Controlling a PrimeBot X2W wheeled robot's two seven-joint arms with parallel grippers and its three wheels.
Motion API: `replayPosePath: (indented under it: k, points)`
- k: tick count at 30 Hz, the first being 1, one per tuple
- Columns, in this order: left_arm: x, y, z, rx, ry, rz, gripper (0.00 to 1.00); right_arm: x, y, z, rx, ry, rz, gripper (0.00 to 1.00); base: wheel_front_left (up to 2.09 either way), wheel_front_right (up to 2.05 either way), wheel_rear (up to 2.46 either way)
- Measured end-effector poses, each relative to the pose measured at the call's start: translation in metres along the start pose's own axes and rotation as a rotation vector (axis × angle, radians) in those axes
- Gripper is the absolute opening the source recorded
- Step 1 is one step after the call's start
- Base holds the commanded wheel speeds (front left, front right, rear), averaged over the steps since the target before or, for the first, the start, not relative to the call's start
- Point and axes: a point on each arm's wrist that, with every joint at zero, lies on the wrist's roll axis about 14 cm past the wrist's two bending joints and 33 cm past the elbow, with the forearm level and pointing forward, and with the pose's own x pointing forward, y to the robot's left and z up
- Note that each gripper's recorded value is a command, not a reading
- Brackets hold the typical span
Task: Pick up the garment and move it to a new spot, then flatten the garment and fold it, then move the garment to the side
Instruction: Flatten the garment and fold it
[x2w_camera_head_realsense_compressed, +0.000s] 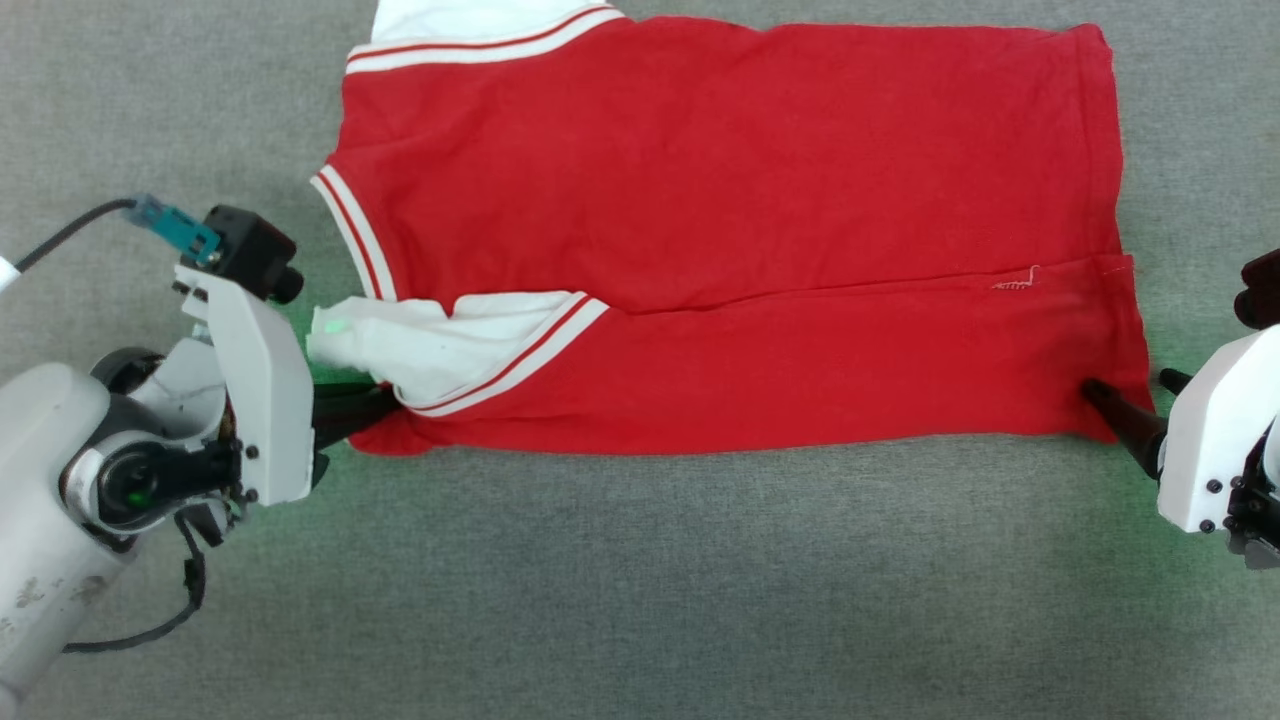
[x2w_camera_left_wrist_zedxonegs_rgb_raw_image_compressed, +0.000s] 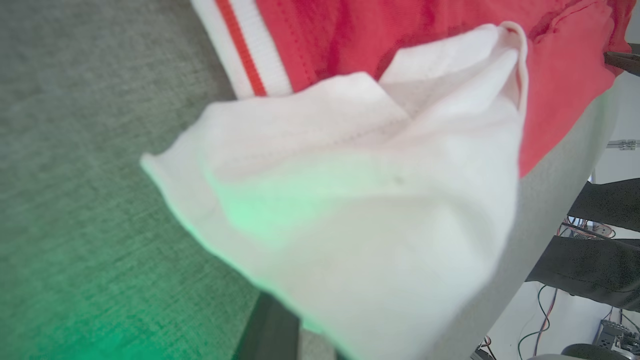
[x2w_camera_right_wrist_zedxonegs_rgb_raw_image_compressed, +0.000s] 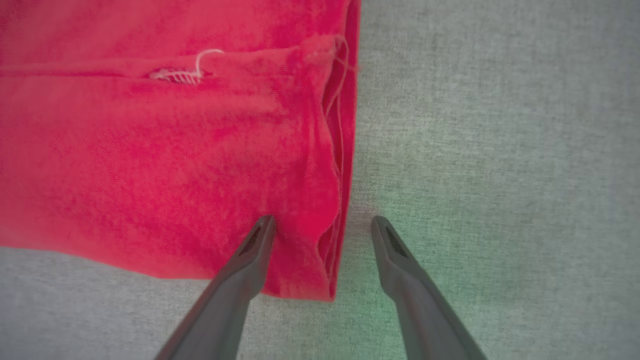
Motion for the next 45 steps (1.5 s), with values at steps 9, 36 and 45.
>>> replayPosePath:
  k: [9,36,45]
  points:
    - [-0.003,-0.007,0.002,-0.002,-0.048,-0.014,0.00,-0.001,0.002,0.001,0.016,-0.001,0.006,0.00,0.00,0.00,0.00]
    - [-0.037,-0.051,-0.055,-0.034,-0.169,-0.072,1.00,-0.044,-0.002,-0.023,0.030,-0.090,0.012,1.00,0.00,0.00,0.00]
    - [-0.067,-0.038,-0.033,-0.132,-0.502,0.015,1.00,-0.061,0.006,0.020,-0.036,-0.375,-0.005,1.00,0.00,0.00,0.00]
